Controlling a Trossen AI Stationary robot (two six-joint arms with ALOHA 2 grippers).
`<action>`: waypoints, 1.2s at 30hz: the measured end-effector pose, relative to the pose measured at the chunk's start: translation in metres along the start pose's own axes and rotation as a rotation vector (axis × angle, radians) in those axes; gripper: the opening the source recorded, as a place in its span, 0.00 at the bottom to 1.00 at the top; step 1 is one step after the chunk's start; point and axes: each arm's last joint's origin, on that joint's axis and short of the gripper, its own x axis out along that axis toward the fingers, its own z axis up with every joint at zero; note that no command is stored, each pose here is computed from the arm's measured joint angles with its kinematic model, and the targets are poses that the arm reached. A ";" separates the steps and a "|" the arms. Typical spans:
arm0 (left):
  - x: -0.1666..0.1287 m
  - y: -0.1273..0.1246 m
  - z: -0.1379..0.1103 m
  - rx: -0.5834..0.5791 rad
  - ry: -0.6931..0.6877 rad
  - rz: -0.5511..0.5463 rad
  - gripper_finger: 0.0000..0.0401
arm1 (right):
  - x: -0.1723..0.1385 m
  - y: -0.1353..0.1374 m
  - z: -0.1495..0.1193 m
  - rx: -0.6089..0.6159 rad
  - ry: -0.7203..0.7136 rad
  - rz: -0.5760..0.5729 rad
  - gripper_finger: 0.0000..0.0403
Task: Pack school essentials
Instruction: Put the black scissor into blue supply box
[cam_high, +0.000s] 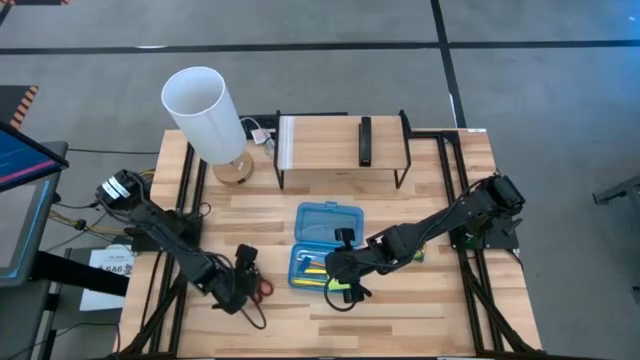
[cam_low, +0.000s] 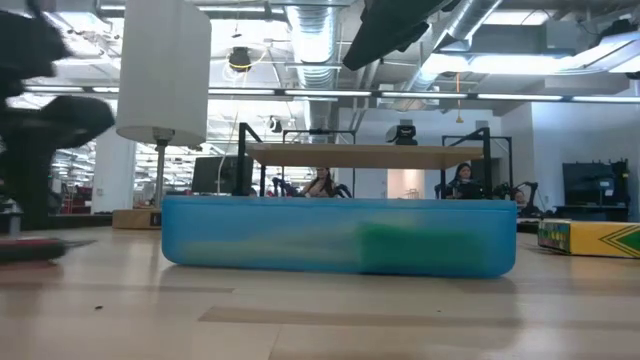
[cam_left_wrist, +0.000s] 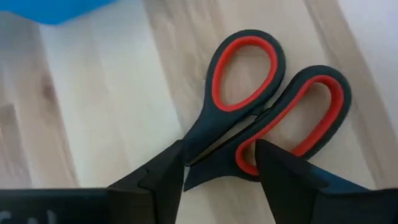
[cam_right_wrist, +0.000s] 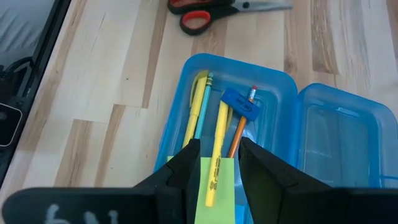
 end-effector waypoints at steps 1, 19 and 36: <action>0.000 0.002 0.003 0.000 -0.002 -0.006 0.47 | 0.000 0.000 0.000 0.000 0.000 0.000 0.32; -0.009 0.015 0.026 0.104 0.013 -0.093 0.49 | 0.000 -0.002 0.001 -0.002 -0.007 -0.002 0.32; 0.024 0.013 0.025 0.141 0.126 -0.108 0.66 | 0.000 -0.002 0.001 -0.002 -0.010 -0.002 0.32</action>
